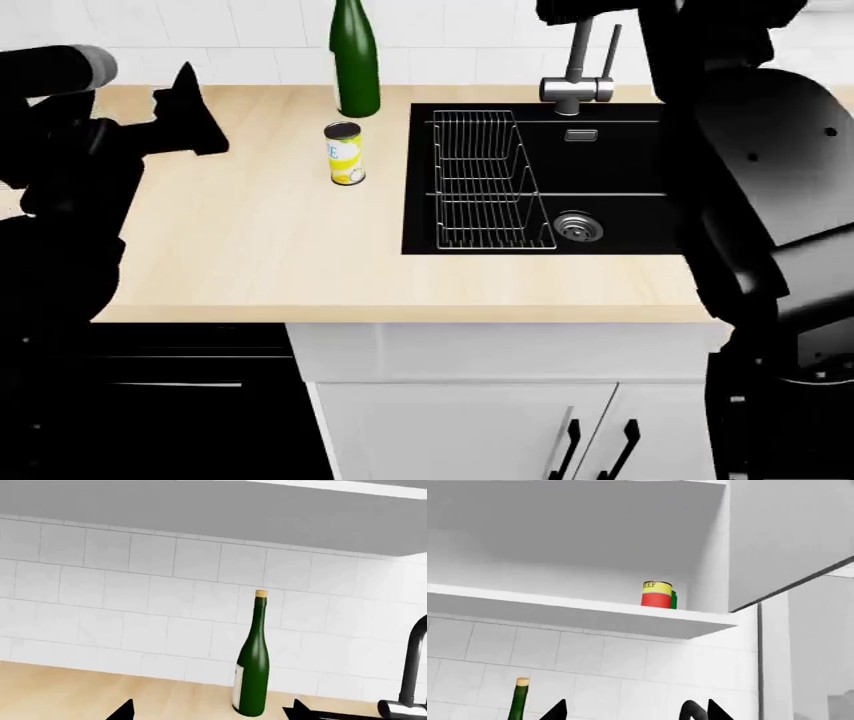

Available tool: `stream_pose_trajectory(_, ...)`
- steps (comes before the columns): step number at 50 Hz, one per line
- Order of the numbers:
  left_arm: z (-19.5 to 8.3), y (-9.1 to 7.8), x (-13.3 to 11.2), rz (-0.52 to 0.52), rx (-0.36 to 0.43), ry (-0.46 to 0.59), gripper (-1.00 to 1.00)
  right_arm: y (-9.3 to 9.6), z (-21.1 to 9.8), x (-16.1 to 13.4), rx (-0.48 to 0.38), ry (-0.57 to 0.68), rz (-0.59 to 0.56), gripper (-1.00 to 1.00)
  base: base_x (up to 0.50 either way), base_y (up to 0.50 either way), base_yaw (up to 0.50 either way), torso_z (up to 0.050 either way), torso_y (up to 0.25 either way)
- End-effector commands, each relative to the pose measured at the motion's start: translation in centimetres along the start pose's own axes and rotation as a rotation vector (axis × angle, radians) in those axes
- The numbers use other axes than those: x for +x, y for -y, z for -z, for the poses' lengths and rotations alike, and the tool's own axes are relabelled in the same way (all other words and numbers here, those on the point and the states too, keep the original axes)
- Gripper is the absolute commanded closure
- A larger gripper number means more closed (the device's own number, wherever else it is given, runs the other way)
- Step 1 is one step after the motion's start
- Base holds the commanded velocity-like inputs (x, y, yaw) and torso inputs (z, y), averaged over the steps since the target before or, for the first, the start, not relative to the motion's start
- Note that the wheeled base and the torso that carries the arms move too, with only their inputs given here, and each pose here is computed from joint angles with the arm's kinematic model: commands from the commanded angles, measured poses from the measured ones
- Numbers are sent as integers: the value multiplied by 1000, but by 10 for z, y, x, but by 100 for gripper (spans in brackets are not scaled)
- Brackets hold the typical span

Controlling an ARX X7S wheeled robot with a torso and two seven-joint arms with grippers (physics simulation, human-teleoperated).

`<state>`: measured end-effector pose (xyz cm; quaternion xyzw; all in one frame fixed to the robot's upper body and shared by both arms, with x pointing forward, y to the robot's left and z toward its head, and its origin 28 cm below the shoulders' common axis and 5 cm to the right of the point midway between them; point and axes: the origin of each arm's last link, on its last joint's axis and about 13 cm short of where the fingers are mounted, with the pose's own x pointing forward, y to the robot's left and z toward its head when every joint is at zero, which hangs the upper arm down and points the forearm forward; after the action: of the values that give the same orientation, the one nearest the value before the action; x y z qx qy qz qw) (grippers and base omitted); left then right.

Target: Pick the cans from the counter and place them in their designated side in the cabinet.

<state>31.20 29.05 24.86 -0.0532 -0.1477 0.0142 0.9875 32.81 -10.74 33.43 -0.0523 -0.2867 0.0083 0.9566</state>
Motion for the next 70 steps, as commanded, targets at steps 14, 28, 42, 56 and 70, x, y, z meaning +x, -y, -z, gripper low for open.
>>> stream_pose_trajectory(14,70,19,-15,16,-80,-112,-100,-3,117,-100,46,-317,136,-100,0,0,0,0,0)
stream_pose_trajectory(28,92,17,-21,-66,-122,-161,-100,-8,144,-121,106,-410,146,-100,0,0,0,0,0)
stream_pose_trajectory(42,98,17,-26,-63,-106,-186,-100,-14,155,-119,128,-443,138,-100,0,352,0,0,0)
stream_pose_trajectory(56,100,16,-24,-59,-85,-185,-100,-16,158,-117,144,-450,121,-100,0,500,0,0,0)
stream_pose_trajectory(70,104,16,-20,-27,-15,-185,-100,-17,155,-112,151,-452,103,-100,0,92,0,0,0)
